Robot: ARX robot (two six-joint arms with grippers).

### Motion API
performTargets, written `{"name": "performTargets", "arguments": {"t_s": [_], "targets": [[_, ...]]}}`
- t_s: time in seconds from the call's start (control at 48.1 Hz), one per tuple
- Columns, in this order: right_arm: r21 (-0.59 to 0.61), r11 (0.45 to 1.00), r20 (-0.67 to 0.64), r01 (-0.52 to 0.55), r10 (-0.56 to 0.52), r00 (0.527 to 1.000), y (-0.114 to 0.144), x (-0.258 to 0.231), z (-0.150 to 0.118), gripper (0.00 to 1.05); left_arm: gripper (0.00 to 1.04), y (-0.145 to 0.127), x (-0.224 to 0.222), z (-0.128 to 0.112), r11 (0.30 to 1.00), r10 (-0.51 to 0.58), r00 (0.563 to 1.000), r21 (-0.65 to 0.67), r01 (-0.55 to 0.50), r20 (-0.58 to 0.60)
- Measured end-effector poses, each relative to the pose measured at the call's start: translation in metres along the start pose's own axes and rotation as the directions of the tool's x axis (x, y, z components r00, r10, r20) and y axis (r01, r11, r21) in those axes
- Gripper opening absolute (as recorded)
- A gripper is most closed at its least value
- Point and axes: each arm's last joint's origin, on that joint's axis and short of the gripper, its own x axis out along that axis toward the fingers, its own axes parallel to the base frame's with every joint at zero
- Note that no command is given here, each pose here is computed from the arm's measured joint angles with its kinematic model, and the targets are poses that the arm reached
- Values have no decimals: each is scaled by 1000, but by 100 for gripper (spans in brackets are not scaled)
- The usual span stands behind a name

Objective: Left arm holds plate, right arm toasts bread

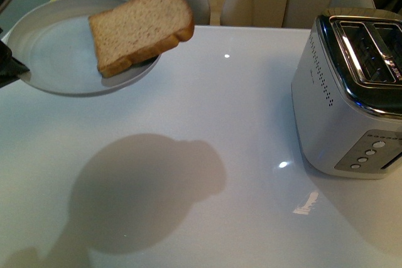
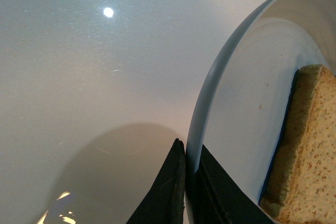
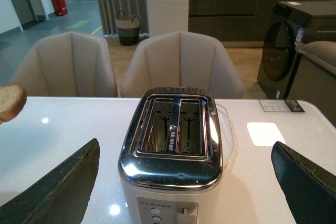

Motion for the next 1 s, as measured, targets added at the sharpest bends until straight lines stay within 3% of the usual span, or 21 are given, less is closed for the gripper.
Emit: {"name": "performTargets", "arguments": {"t_s": [0.54, 0.997], "targets": [[0, 1000, 0, 0, 0, 1000, 0, 0, 0, 96, 3, -110, -70, -51, 966, -203, 970, 135, 220, -134], [0, 1000, 0, 0, 0, 1000, 0, 0, 0, 96, 3, -120, -82, -61, 961, -236, 958, 107, 255, -161]]}}
